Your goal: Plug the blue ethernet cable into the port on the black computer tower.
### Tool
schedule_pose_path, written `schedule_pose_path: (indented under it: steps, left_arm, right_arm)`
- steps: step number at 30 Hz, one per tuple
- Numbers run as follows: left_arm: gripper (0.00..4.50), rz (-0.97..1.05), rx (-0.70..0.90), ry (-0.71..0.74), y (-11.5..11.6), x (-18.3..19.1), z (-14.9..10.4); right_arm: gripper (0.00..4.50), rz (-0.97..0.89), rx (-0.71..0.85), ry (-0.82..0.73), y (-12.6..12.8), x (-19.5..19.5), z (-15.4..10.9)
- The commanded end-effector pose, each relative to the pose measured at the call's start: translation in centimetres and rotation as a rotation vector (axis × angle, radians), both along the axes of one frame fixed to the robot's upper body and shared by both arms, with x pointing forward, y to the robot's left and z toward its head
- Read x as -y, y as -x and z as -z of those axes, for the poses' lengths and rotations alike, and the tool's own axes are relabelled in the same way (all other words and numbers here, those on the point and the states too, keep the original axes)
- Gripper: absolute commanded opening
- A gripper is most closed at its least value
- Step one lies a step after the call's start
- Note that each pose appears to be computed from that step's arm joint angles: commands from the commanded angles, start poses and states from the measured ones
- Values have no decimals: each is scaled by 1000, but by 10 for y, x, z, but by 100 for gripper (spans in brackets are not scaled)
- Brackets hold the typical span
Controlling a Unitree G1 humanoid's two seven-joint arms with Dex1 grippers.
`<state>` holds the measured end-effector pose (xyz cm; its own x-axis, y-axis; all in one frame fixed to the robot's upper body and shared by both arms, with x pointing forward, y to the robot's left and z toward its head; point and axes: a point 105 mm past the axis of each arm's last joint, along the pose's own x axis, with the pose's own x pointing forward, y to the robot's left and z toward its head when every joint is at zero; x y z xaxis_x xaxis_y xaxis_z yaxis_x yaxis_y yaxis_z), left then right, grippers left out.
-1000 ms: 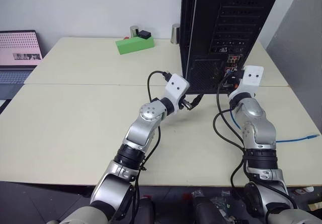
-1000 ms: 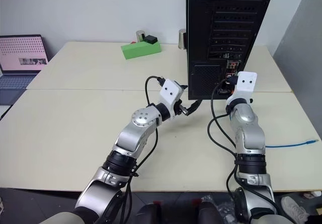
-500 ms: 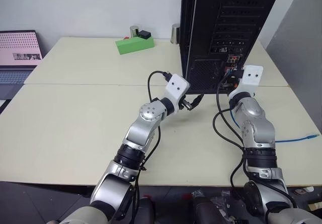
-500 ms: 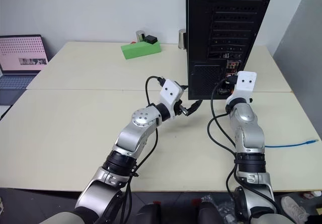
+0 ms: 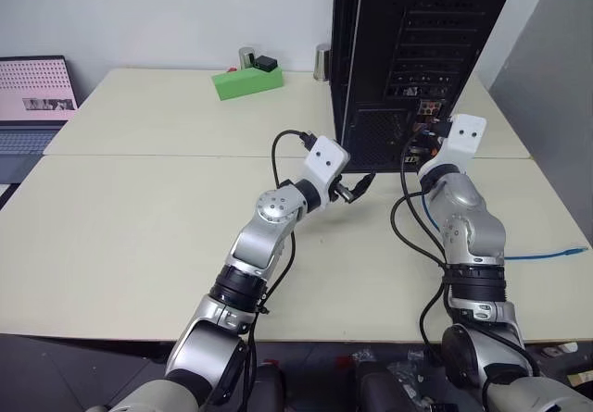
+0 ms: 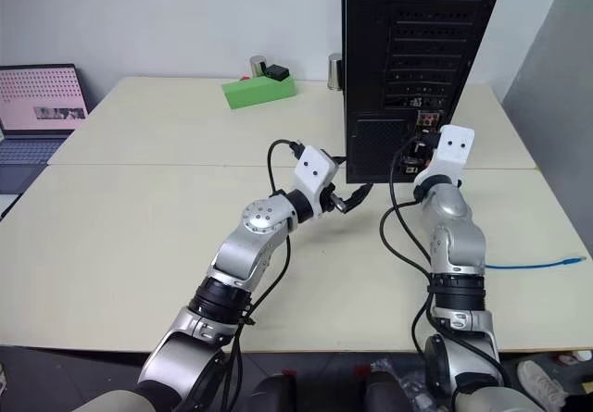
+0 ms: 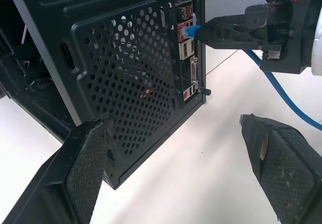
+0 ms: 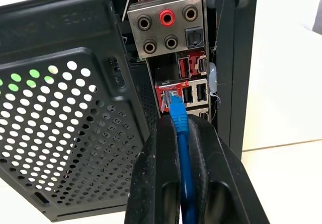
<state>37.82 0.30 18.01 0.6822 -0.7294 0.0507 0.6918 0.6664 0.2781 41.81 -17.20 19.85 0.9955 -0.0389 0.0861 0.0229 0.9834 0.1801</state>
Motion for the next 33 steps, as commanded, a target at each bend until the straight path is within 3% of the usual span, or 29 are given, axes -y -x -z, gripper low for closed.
schedule_pose_path:
  steps: [1,15,17,18,24,33]
  left_arm:
    - [427,6,34,23,2,2,-9]
    - [427,2,36,28,2,1,-10]
    - [429,-1,36,26,2,0,-9]
    - [429,-2,35,25,1,-1,-9]
    - [429,-11,37,14,-2,-5,-9]
    - [429,4,-49,-54,-1,-32,8]
  right_arm:
    - [0,-5,71,-20,-3,-3,-27]
    - [0,-48,50,-5,-5,-6,-19]
    - [70,-69,43,18,-2,-6,-15]
    - [72,-82,39,31,0,-7,-12]
    - [209,-167,26,126,21,-3,0]
    - [390,-362,58,310,67,16,-11]
